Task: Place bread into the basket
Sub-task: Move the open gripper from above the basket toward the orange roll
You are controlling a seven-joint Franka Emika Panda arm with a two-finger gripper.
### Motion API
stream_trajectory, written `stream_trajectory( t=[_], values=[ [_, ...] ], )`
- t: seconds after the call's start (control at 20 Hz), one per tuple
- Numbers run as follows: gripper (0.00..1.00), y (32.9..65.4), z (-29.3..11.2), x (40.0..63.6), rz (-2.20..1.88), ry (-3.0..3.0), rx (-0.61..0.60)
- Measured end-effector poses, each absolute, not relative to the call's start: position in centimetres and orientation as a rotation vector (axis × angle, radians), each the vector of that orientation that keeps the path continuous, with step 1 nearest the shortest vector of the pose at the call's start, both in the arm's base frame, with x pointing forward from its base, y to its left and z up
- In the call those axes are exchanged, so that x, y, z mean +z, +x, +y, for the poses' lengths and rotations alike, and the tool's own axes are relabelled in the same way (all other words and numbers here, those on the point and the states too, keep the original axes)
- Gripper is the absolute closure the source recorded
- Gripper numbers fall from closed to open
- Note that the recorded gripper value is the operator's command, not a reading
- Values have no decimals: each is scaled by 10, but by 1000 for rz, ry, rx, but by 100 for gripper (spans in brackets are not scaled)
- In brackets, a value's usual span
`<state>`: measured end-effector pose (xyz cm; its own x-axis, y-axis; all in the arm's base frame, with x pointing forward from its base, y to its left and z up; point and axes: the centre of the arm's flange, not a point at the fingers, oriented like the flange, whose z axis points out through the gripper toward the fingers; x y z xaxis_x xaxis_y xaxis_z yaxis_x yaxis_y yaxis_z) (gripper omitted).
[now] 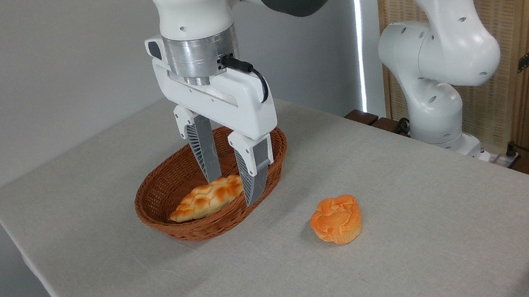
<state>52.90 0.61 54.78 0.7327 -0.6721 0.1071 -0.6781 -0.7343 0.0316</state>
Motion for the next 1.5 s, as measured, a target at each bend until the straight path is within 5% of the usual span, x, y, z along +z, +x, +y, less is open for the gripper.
stream_trajectory(
  t=[0.1,0.25,0.35,0.7,1.5],
  values=[
    [0,525,3,551,-1191,2816,86],
    [0,510,-12,598,-1348,2720,13],
    [0,508,-9,608,-1355,2717,16],
    [0,511,36,599,-1256,2746,7],
    [0,531,37,558,-1424,2669,10]
  ],
)
